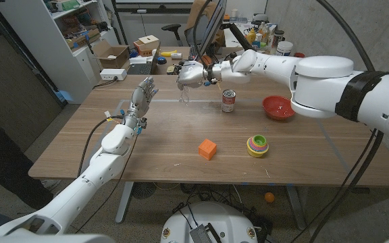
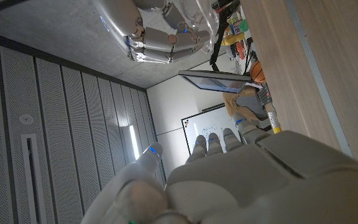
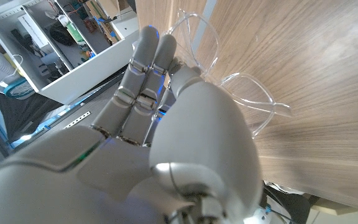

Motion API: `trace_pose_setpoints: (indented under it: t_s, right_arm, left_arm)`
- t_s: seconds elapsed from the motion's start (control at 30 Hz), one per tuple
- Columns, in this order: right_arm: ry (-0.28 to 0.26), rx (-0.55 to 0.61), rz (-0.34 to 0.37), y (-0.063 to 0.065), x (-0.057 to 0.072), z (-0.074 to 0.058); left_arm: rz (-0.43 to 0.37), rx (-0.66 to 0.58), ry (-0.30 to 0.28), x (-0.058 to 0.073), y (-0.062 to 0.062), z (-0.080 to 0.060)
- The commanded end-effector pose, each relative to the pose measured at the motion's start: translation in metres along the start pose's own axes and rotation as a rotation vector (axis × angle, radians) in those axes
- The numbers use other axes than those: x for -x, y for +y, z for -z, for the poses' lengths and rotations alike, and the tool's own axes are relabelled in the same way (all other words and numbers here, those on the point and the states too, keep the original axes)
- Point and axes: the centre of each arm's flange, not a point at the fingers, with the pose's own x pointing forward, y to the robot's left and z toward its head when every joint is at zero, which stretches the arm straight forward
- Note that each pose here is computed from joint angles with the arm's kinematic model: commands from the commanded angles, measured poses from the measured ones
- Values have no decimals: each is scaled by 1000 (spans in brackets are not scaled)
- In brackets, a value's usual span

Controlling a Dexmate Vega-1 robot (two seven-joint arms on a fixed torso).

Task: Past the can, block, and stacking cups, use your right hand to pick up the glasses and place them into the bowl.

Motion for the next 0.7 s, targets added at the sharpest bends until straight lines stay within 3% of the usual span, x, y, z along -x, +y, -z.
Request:
trace_pose_setpoints:
  t_s: [0.03,0.37,0.7]
  right_arm:
    - [130,-104,4,-11,11,35]
    - [149,-145,-33,-20,15,44]
    - [242,-115,-72,-17,30,56]
  left_arm:
    - [1,-3,2,4,0,-1]
    - [5,-2,-5,5,1,-2]
    - [10,-4,-6,3,2,-3]
